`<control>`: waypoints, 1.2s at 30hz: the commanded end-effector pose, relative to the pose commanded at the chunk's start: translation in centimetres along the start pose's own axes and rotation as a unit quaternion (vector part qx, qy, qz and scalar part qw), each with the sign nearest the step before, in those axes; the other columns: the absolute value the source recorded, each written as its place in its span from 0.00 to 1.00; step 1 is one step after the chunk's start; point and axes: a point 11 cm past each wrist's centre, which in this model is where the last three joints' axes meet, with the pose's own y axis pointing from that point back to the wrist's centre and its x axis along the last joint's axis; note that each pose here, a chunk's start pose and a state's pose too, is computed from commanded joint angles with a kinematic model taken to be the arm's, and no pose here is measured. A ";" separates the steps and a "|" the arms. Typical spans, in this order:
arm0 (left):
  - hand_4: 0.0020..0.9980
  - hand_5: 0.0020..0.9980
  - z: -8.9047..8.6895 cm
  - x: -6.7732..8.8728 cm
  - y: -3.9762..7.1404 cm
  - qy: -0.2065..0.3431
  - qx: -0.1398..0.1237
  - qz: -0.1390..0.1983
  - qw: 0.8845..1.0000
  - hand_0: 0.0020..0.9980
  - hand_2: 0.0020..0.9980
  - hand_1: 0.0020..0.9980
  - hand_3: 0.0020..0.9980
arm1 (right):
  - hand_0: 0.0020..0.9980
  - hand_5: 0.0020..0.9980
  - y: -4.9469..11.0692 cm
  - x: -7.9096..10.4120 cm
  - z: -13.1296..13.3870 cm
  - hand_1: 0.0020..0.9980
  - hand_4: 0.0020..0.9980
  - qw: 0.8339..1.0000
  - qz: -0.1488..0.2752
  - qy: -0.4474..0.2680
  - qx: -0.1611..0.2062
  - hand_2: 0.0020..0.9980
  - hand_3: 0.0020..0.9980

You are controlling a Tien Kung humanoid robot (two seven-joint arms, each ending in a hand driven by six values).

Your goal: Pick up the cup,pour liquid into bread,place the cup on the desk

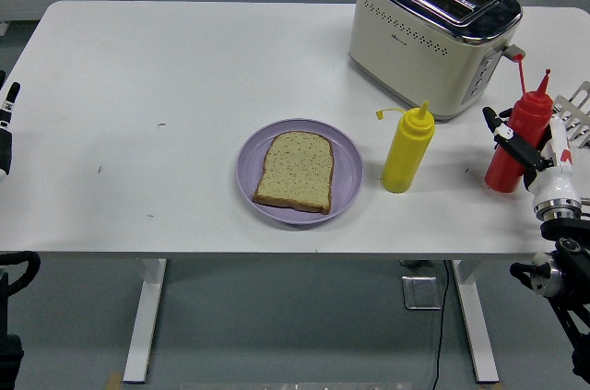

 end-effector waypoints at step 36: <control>0.67 1.00 0.5 0.2 0.0 0.001 -0.008 0.004 1.000 0.84 0.89 0.86 0.79 | 0.00 0.11 -2.7 -6.0 -20.1 0.03 0.82 0.898 -0.063 0.314 0.302 0.18 0.23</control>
